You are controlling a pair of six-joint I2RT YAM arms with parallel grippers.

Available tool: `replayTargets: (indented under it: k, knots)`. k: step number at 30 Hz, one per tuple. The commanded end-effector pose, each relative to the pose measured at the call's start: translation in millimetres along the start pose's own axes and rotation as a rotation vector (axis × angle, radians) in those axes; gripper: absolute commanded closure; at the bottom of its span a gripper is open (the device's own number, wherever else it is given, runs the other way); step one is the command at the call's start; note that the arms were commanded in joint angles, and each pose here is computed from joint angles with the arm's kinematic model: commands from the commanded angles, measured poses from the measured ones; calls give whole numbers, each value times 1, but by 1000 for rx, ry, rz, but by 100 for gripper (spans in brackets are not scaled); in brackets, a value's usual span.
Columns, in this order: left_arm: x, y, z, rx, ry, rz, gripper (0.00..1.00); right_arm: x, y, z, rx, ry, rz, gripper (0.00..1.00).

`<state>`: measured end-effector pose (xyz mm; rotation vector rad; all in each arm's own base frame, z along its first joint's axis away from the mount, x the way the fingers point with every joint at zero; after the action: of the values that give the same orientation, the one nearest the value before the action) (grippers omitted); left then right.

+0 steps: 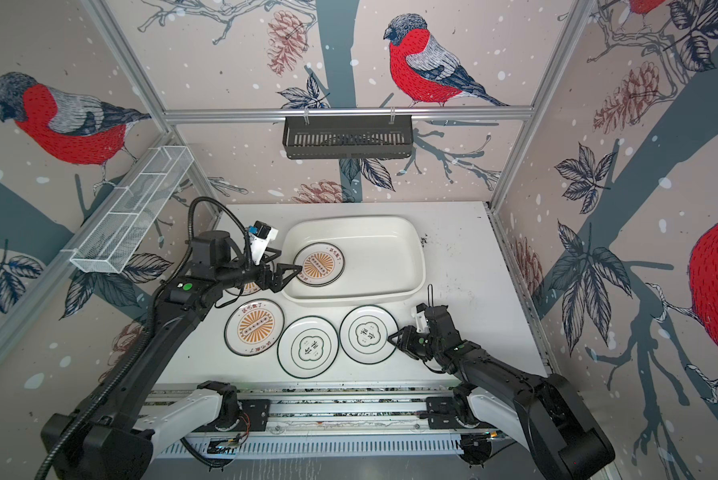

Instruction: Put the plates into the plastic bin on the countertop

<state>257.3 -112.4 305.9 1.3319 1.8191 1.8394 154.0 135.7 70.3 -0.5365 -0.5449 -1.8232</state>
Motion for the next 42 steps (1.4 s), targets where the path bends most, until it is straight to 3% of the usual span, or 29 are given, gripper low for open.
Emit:
replayTargets:
  k: [1,42]
  knots:
    - [2,7,-1,-34,-1,-33,2,-1,1,-4,-6,-25,-10,64]
    - [1,1,-2,-17,-14,-30,2,0,2,-23,-37,-65,-54,92]
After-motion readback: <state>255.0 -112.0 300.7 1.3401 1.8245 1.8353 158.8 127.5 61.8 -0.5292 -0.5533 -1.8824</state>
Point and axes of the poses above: each gripper's point midway between its finger pads, its own x axis back along the fingers, its own z axis along the line the jaws close on, y = z × x, the point moved 7 cm from there along x, back along the fingers, and after that the axes turned 2 degrees about -x, right-handed, at the moved point
